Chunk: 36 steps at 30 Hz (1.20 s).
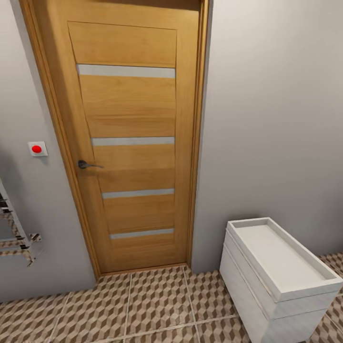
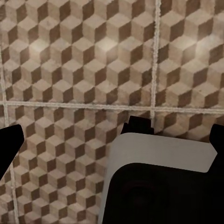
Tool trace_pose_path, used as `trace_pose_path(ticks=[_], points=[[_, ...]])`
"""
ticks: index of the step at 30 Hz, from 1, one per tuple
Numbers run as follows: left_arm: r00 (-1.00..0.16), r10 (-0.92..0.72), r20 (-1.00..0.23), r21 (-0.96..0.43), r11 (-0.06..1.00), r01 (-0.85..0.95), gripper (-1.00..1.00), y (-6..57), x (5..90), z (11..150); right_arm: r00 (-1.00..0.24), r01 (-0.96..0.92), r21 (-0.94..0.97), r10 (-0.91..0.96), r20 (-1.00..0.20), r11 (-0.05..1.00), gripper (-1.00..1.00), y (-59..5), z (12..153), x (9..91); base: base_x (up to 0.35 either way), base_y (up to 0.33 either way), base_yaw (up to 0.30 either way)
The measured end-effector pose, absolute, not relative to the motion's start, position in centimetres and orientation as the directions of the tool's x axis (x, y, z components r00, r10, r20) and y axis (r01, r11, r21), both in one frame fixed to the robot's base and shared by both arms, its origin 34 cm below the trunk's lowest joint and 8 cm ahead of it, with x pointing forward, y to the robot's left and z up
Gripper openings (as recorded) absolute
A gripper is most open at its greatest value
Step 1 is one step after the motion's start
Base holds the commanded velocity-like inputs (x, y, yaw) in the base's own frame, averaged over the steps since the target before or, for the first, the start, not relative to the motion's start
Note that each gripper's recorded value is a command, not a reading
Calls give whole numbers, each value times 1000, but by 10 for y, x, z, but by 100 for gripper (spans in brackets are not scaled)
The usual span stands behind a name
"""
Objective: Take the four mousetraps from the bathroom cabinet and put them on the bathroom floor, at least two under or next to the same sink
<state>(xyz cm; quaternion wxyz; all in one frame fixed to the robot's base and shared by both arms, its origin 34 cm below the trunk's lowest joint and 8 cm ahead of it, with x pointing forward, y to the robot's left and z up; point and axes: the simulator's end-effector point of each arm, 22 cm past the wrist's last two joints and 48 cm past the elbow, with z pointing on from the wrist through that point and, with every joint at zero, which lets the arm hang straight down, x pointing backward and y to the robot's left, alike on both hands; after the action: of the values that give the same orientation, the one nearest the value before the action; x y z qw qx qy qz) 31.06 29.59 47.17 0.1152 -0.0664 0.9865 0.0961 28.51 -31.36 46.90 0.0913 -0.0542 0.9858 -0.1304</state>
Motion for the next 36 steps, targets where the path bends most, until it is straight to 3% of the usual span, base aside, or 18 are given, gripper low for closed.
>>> trace_pose_path(ticks=[36], points=[[-965, -109, -240, 175, 973, -153, 100, 296, 311, 472, -978, -80, -263, -127, -167, 961, 100, -311, 469, 285, 0, 0, 286]])
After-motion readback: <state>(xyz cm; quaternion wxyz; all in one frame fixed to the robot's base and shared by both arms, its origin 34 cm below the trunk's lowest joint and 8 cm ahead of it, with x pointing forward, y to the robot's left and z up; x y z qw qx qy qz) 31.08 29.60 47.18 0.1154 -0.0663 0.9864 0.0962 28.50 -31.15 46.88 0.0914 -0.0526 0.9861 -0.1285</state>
